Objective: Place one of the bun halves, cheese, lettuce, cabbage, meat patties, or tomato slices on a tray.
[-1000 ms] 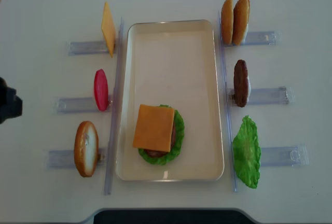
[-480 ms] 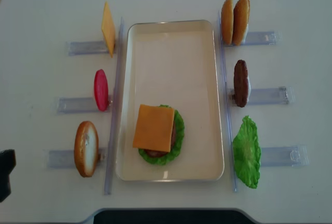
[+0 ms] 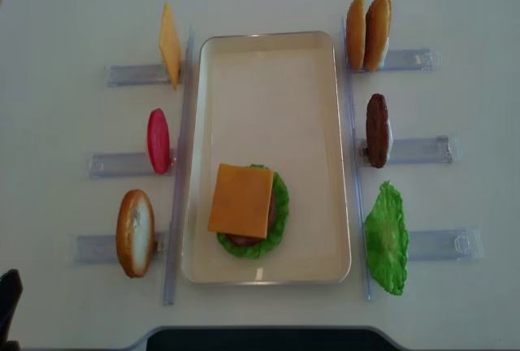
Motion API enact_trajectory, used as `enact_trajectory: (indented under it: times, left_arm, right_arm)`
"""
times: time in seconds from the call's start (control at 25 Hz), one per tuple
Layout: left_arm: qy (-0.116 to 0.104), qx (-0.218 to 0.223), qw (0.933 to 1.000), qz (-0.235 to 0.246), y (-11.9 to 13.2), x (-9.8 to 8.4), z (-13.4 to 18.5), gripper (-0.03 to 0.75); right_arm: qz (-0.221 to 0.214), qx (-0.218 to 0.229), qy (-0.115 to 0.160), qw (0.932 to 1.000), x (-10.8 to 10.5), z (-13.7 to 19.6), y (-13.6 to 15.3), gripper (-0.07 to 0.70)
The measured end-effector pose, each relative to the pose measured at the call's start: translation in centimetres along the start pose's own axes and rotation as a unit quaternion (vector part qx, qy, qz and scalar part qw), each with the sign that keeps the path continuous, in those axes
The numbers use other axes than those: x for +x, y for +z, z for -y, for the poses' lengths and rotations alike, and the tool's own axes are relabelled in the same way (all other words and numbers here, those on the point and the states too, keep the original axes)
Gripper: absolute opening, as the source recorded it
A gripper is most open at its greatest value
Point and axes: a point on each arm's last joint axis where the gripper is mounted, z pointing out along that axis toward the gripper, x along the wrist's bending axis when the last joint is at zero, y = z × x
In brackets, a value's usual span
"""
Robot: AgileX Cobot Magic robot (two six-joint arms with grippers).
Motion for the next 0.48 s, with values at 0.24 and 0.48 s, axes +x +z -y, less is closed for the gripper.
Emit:
enact_trajectory:
  times: [0.24,0.48]
  left_arm:
    - [0.001,-0.021,0.9998,-0.003,-0.34,-0.02,0.32,0.358]
    - [0.002,-0.022,0.9998,-0.004,-0.34,0.0,0.32,0.339]
  right_arm:
    - [0.0,0.0,0.0,1.0,0.0,0.0,0.0,0.305]
    - [0.0,0.0,0.0,1.0,0.0,0.0,0.0,0.305]
